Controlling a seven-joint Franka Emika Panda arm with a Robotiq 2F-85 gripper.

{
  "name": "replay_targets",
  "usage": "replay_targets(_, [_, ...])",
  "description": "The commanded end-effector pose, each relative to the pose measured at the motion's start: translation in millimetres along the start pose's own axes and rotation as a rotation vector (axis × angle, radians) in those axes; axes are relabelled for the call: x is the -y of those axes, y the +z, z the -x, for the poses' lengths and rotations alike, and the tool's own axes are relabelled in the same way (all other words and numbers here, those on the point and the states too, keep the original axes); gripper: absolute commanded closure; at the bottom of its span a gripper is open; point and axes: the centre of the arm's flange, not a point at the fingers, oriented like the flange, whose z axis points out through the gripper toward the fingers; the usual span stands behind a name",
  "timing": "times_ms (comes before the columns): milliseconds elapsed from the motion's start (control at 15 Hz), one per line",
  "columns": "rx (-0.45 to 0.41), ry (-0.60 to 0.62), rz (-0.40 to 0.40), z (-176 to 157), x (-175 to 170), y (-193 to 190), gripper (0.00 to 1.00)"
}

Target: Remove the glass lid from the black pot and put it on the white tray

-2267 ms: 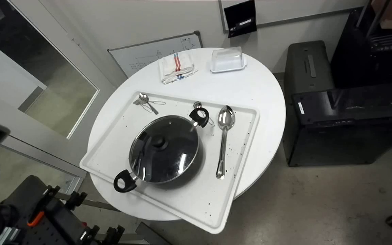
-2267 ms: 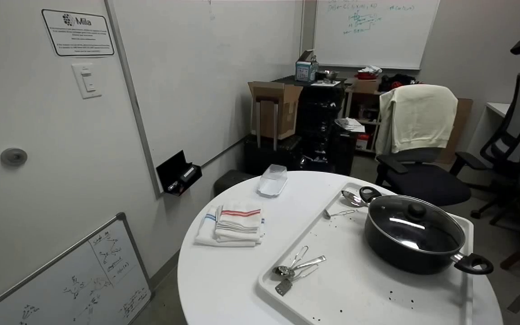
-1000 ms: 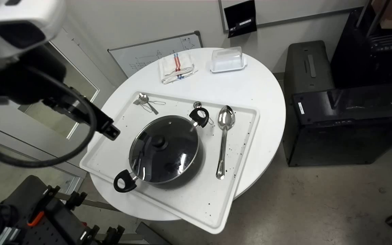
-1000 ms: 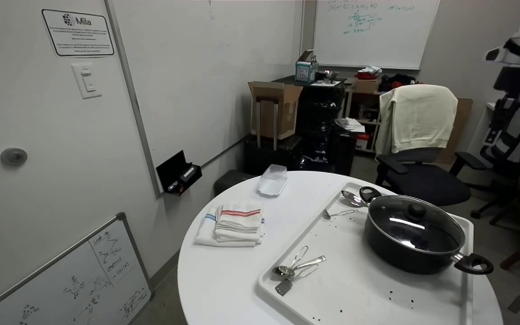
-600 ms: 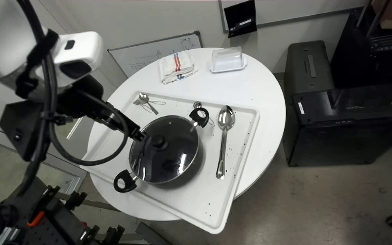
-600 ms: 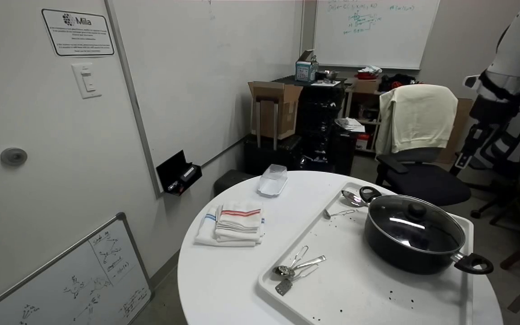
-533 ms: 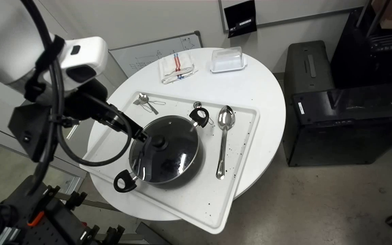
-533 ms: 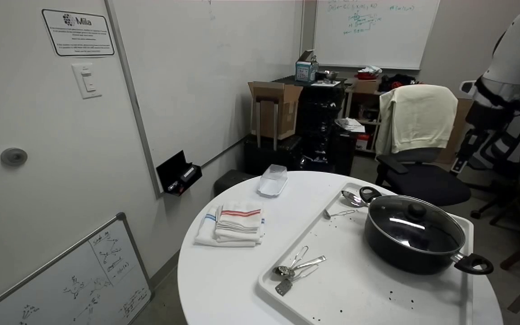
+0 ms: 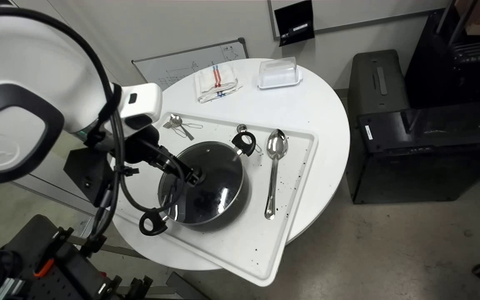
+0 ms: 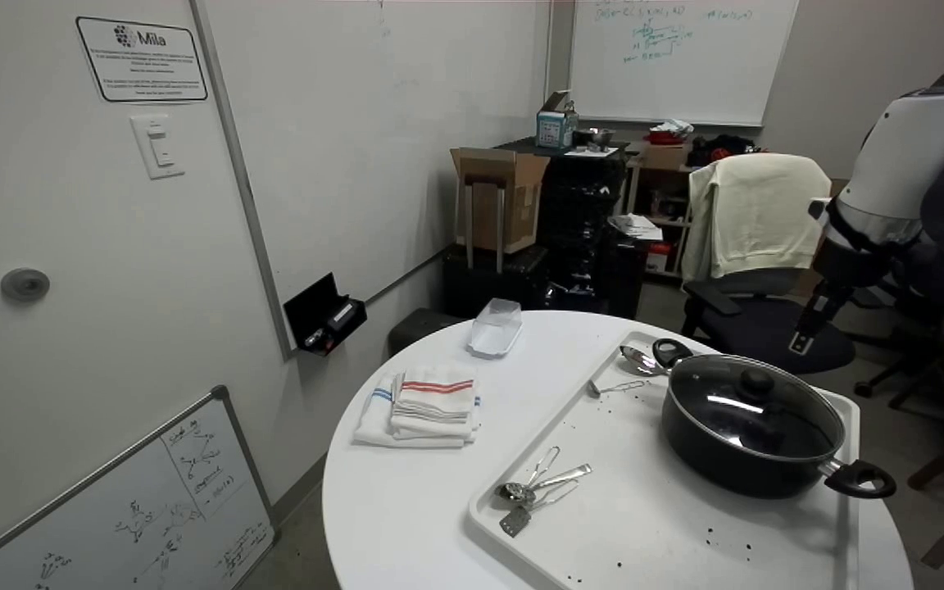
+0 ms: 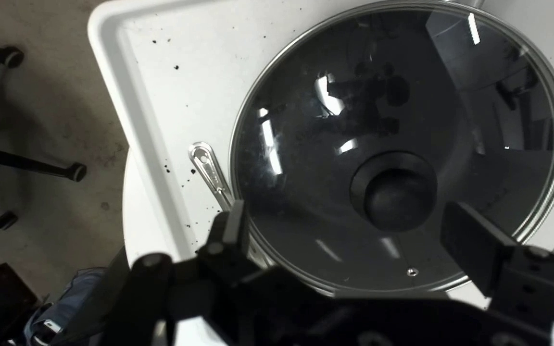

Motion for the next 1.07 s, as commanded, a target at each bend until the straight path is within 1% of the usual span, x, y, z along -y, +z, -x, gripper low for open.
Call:
replay_targets(0, [-0.006,0.008,0.003,-16,12,27,0.00])
replay_targets(733, [0.048,-0.027,-0.001,-47,38,79,0.00])
replay_targets(1000, [0.044,-0.036,-0.014,-52,45,82,0.00])
